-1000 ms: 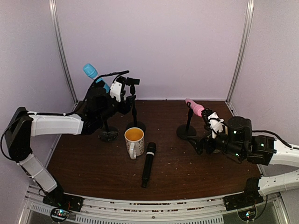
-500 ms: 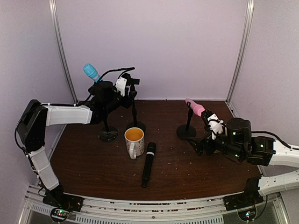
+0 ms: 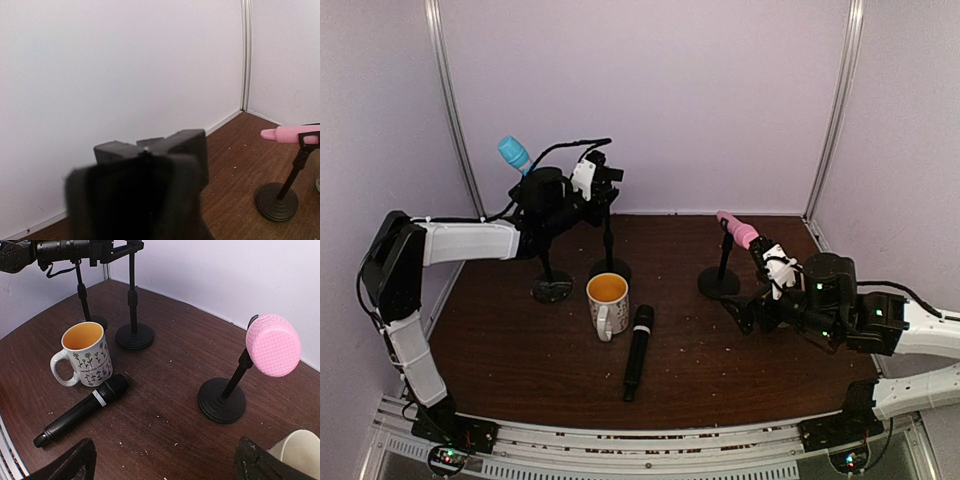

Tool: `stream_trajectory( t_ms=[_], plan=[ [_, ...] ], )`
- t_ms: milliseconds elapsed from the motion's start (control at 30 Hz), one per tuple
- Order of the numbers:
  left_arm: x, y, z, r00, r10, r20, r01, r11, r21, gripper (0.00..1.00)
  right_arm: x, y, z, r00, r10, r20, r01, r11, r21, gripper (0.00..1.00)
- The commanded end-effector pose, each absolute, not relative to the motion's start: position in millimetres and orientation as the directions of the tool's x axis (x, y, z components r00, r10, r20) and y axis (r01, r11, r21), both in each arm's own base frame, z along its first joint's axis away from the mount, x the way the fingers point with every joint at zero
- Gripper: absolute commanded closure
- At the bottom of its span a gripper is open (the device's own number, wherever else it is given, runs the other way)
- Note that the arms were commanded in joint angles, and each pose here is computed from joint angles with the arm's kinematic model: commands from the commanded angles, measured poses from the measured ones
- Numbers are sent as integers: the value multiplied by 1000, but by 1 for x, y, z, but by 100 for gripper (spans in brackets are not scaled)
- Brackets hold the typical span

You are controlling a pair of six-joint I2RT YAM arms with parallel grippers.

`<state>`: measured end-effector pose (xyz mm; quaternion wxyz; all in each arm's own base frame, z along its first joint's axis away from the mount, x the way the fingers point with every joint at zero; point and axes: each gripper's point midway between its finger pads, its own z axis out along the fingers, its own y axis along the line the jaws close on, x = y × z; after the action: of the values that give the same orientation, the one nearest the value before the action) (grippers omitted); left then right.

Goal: Attach the microphones to the stand

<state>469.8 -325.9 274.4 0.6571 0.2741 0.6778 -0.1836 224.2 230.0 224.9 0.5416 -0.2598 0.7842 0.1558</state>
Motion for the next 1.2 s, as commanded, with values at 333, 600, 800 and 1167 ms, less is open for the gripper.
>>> stream_trajectory(
  t_ms=[333, 600, 800, 1167],
  plan=[
    [430, -354, 378, 217, -60, -974, 765, 630, 131, 99, 226, 220, 227, -280, -225, -933, -541, 840, -40, 3],
    [372, -383, 409, 219, -107, -970, 857, 496, 139, 99, 225, 219, 230, -285, -205, -936, -538, 843, -21, 3],
    [321, -407, 415, 170, -144, -975, 927, 358, 109, 100, 224, 216, 233, -284, -191, -939, -533, 846, -11, 4],
    [243, -457, 370, 111, -87, -990, 982, 166, 95, 100, 212, 206, 223, -327, -139, -935, -535, 843, 62, 8]
  ],
)
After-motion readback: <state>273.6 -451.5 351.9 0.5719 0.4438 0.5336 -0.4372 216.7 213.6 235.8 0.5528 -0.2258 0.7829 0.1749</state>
